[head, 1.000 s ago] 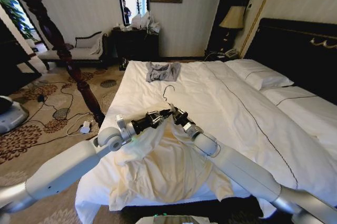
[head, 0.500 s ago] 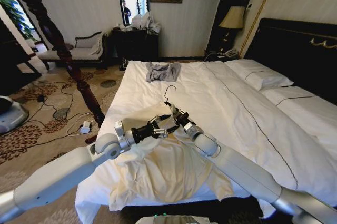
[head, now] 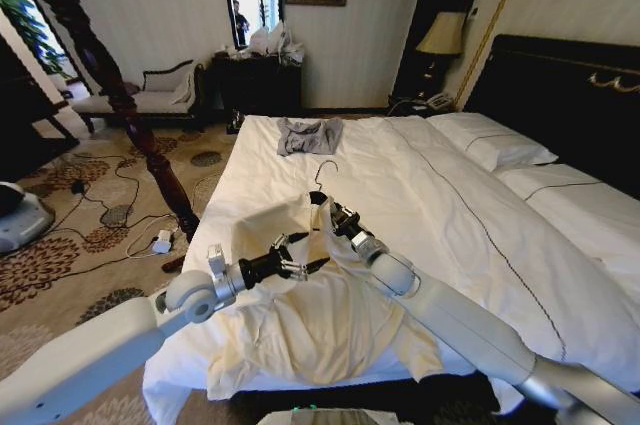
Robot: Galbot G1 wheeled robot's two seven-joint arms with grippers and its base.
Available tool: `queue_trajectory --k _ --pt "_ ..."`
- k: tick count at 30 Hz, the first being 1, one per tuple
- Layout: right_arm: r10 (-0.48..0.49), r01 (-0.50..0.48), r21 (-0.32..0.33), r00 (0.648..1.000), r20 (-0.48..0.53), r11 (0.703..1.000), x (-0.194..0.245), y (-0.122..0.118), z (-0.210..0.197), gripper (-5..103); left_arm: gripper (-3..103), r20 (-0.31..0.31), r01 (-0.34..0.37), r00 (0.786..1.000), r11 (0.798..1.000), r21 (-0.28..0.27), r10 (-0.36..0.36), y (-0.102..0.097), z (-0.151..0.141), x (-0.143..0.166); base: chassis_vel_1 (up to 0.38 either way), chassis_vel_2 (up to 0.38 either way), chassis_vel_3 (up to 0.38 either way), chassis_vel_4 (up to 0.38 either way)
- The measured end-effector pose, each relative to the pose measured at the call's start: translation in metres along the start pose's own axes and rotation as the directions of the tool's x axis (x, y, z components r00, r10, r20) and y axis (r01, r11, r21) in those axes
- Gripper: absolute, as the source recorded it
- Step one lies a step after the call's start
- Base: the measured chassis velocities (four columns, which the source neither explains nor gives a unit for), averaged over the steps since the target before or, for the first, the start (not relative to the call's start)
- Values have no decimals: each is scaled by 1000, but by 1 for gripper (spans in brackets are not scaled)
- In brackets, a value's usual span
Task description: Pick up the clothes from the bed and hang them on the clothes hanger.
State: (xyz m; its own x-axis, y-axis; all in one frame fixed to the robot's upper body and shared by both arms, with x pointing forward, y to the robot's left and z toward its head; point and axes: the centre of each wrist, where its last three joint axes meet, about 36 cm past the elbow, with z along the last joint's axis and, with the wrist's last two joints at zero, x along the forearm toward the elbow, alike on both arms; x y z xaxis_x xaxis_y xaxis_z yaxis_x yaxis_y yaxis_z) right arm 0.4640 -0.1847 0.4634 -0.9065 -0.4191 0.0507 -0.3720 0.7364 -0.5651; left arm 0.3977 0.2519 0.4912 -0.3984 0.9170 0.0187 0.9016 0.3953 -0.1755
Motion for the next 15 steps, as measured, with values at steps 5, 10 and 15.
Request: queue_trajectory --k 5,10,15 --pt "-4 4 -7 1000 2 1000 3 0 2 23 100 -41 10 999 1000 -15 -10 -4 -1 13 0 0 0 0" --pt "5 -5 -2 1000 8 1000 4 -2 3 23 100 -33 51 998 997 -65 -53 -11 -13 24 0 0 0 0" --pt "30 -31 35 999 28 999 3 -5 7 23 100 -5 73 997 993 -94 -74 -33 -25 34 0 0 0 0"
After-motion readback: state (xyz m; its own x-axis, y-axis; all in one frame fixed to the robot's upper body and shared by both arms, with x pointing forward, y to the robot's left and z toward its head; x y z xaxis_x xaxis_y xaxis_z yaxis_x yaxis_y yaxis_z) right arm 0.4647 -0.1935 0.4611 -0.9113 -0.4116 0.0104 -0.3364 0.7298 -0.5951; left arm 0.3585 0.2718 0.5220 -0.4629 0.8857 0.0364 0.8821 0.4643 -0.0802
